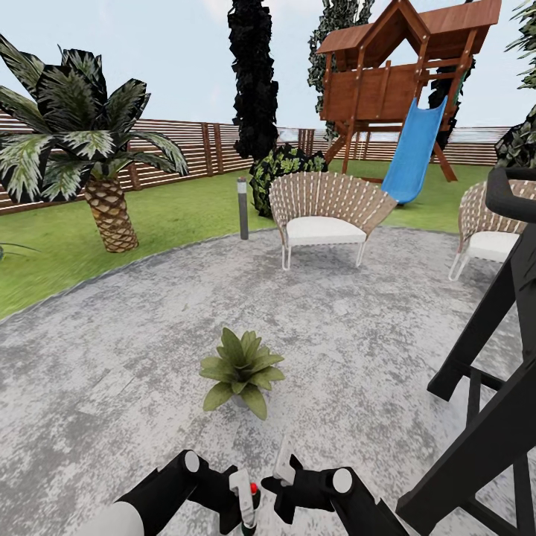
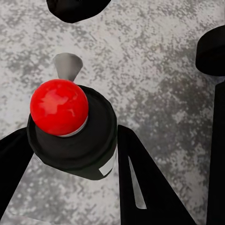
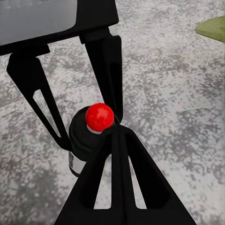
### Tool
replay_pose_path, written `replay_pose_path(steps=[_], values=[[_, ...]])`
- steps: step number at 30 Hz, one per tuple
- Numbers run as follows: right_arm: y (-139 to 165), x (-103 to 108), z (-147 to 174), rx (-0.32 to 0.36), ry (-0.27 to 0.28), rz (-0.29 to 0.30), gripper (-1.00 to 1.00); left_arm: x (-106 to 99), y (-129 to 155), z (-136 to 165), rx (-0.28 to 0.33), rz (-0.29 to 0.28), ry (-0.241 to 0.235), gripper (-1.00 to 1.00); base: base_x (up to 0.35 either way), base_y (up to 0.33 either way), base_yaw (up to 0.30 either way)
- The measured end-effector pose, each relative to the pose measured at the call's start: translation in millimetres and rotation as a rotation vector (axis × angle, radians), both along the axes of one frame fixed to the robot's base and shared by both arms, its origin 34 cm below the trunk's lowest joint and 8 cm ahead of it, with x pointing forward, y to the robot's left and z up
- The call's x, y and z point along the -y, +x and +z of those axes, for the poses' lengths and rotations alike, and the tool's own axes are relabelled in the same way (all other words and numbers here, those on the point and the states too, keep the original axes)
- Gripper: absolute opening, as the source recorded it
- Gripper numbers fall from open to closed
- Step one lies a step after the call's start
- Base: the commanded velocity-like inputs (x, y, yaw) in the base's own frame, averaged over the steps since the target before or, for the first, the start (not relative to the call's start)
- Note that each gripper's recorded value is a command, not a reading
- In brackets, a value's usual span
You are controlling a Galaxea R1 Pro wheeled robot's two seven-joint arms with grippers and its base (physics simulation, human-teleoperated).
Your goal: Pick up the pesticide atomizer in the garden and spray insectifuge to fully cover both potted plants in the garden.
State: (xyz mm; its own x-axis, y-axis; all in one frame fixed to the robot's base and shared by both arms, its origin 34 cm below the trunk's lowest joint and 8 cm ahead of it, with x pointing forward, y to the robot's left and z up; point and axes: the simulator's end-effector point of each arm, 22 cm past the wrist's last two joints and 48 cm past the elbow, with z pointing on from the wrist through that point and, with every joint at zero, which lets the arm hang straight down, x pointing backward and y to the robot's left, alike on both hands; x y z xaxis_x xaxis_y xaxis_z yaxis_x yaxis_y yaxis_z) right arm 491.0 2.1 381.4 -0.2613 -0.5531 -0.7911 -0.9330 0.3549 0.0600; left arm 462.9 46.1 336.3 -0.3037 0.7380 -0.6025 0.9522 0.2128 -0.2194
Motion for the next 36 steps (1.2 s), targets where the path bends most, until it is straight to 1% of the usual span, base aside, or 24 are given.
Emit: replay_pose_path(steps=[8, 11, 14, 23, 26, 29, 32, 33, 36], values=[[-0.2, 0.0, -0.2, -0.001, 0.000, 0.000, -1.00, 2.6, 3.5, 3.4, 0.009, 0.002, -0.008, -1.00, 0.000, 0.000, 0.000], [-0.2, 0.0, -0.2, -0.001, 0.000, 0.000, -1.00, 6.9, 5.9, 7.6, 0.004, 0.023, -0.035, -1.00, 0.000, 0.000, 0.000], [-0.1, 0.0, 0.0, 0.000, 0.000, 0.000, -1.00, 9.1, 6.3, 9.2, 0.000, 0.030, -0.046, -1.00, 0.000, 0.000, 0.000], [-0.3, 0.0, -0.3, -0.001, 0.000, 0.000, -1.00, 9.2, 6.5, 9.4, 0.000, 0.032, -0.048, -1.00, 0.000, 0.000, 0.000], [-0.4, -0.1, -0.3, -0.001, 0.000, 0.000, -1.00, 4.7, 3.9, 6.5, -0.006, 0.033, -0.040, -1.00, 0.000, 0.000, 0.000], [-0.6, -0.2, -0.3, -0.001, 0.000, 0.001, -1.00, -12.1, 0.8, -1.0, -0.015, 0.039, -0.015, -1.00, 0.000, 0.000, 0.000], [-0.9, 0.1, -0.8, -0.002, -0.001, 0.002, -1.00, -61.6, 1.1, -14.6, -0.021, 0.064, 0.054, -1.00, 0.000, 0.000, 0.000], [-0.9, 0.1, -0.8, -0.002, -0.001, 0.002, -1.00, -72.7, 1.3, -16.9, -0.022, 0.071, 0.068, -1.00, 0.000, 0.000, 0.000], [-0.7, 0.6, -1.0, -0.001, -0.002, 0.001, -1.00, -120.4, 1.7, -24.9, -0.025, 0.097, 0.131, -1.00, 0.000, 0.000, 0.000]])
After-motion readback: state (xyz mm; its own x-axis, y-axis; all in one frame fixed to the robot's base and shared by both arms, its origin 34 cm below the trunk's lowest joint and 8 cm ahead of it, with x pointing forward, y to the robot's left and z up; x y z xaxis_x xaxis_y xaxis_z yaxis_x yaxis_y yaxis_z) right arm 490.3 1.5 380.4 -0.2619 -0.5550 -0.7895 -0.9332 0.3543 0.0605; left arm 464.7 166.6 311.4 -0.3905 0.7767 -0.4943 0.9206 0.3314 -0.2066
